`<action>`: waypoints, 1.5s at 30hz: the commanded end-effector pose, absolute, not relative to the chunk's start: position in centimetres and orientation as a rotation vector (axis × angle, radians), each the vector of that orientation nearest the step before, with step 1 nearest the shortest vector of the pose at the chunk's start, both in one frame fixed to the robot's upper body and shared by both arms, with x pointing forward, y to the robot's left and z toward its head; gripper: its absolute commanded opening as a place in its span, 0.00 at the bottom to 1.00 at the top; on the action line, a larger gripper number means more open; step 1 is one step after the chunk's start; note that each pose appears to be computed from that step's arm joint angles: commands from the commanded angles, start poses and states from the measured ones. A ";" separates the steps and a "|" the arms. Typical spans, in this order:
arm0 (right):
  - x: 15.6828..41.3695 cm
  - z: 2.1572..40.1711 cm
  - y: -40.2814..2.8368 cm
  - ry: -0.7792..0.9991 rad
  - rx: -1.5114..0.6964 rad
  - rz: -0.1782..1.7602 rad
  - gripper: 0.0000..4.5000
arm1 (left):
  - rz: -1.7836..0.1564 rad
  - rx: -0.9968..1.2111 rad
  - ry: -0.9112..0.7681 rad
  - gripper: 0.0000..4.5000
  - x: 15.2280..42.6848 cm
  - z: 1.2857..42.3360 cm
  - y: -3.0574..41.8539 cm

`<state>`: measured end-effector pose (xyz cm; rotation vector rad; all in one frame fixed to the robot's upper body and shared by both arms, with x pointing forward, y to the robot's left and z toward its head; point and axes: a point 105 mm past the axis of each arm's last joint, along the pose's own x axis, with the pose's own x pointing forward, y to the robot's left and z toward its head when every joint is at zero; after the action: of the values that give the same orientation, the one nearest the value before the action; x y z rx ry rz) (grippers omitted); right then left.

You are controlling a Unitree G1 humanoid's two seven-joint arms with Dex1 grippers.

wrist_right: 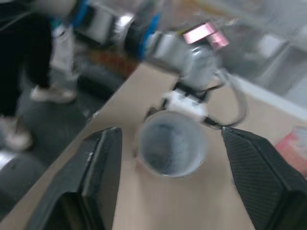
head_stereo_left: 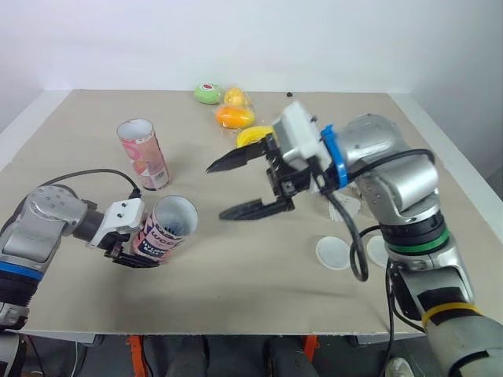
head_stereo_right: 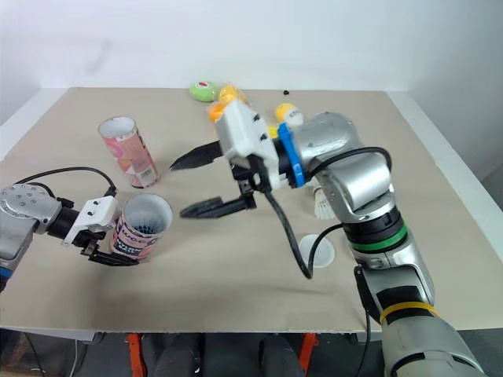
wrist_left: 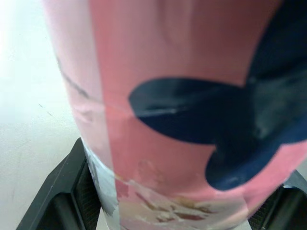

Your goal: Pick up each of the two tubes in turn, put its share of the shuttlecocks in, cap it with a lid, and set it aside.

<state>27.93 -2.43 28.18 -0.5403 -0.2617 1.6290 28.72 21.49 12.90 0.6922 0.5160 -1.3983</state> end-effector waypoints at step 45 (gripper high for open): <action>43.3 15.5 -9.2 0.114 -0.352 0.484 0.45 | -1.440 0.658 0.551 0.74 27.6 11.0 20.7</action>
<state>43.06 -9.84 13.78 -0.3388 0.1728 0.4746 28.51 21.46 12.75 0.6849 0.5029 -1.3814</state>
